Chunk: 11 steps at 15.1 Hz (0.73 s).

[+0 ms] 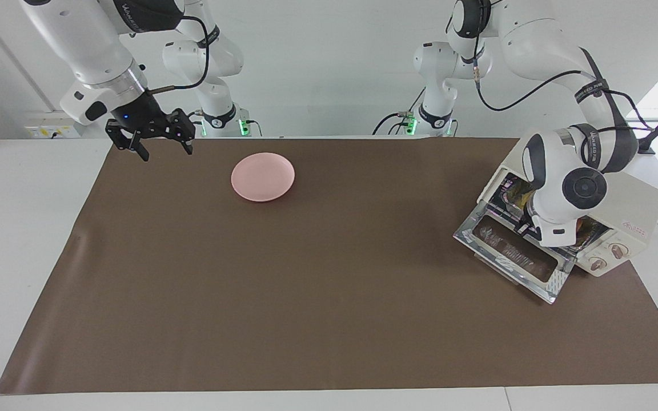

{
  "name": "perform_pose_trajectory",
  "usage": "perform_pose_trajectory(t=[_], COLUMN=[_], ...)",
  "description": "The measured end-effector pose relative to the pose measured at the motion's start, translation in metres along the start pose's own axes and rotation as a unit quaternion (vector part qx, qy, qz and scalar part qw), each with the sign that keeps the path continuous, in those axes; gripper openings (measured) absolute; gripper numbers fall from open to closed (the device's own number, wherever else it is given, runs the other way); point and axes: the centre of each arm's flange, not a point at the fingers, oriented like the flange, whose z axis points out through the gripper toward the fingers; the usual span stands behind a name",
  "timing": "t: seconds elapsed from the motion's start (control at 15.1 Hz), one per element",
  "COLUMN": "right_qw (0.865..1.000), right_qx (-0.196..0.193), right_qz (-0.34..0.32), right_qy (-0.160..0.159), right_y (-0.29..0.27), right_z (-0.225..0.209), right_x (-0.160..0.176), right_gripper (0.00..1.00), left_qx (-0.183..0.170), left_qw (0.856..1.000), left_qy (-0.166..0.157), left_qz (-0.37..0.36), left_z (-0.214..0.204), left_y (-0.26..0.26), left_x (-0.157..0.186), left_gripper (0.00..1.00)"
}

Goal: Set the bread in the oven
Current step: 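Withdraw the left gripper up out of the oven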

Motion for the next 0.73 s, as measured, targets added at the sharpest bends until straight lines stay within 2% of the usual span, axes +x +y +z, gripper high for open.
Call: perform_pose_trajectory(t=[0.59, 0.73], right_qw=[1.000, 1.000], right_qx=[0.000, 0.000], right_qz=[0.000, 0.000], right_qy=[0.001, 0.001], right_y=[-0.0005, -0.0004], right_z=[-0.0003, -0.0004], right_x=[0.0002, 0.0002], right_gripper=[1.00, 1.00], left_qx=[-0.002, -0.002], left_qw=[1.000, 1.000], left_qy=[0.001, 0.001], left_qz=[0.008, 0.007], left_z=[0.0017, 0.0018], left_y=[-0.0036, -0.0046], left_x=[0.0039, 0.0046], left_gripper=[0.02, 0.17])
